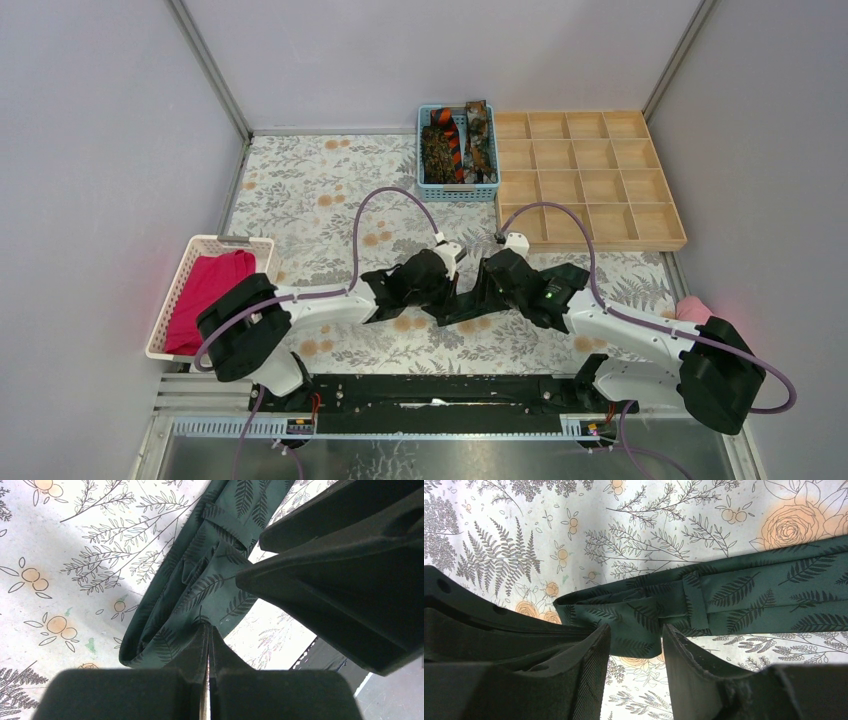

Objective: Roll the ties
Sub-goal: Roll the tie at the center of the board.

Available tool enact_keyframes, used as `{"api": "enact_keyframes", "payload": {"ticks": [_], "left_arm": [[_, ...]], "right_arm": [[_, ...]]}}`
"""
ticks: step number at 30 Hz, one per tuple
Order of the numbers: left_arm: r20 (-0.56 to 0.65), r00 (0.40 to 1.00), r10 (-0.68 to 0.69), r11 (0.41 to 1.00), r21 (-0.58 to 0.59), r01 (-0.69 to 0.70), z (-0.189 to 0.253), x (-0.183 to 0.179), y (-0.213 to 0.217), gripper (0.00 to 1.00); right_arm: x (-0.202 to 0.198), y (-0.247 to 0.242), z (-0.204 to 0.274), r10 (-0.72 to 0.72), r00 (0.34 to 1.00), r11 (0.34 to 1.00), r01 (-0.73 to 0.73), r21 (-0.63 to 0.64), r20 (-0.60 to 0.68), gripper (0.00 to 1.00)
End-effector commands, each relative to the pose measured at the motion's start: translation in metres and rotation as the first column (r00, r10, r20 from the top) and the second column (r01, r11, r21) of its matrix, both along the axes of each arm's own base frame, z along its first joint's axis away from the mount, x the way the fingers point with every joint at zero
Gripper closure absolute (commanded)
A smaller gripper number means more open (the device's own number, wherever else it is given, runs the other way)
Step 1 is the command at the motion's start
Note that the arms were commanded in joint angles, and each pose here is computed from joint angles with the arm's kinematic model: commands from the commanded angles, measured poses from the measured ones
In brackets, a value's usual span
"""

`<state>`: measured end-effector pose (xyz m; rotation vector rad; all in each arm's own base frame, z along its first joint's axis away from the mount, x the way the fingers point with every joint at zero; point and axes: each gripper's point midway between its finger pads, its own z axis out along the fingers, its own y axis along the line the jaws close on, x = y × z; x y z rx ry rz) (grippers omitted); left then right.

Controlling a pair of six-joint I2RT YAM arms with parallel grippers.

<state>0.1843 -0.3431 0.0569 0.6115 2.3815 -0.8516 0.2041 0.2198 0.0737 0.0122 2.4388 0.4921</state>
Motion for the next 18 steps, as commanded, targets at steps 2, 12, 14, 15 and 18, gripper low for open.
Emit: {"api": "enact_keyframes", "payload": {"ticks": [2, 12, 14, 15, 18], "left_arm": [[0.046, 0.999, 0.008, 1.000, -0.015, -0.007, 0.017, 0.007, -0.004, 1.00], [0.108, 0.993, 0.054, 0.996, -0.071, -0.046, 0.050, 0.015, -0.001, 1.00], [0.126, 0.989, 0.073, 0.995, -0.072, -0.064, 0.057, 0.019, 0.002, 1.00], [0.132, 0.988, 0.079, 0.995, -0.077, -0.069, 0.061, 0.020, 0.002, 1.00], [0.155, 0.970, 0.185, 0.983, -0.047, -0.179, 0.066, 0.034, 0.020, 1.00]], "right_arm": [[0.013, 0.001, 0.018, -0.006, 0.998, 1.000, 0.006, -0.003, 0.065, 0.55], [0.015, -0.004, 0.026, 0.000, 0.996, 1.000, 0.002, -0.019, 0.094, 0.68], [0.015, -0.007, 0.028, -0.001, 0.995, 0.999, 0.004, -0.032, 0.098, 0.68], [0.015, -0.008, 0.030, -0.003, 0.995, 0.999, 0.007, -0.039, 0.100, 0.69], [0.014, -0.008, 0.038, 0.013, 0.992, 0.998, -0.005, -0.060, 0.123, 0.68]]}}
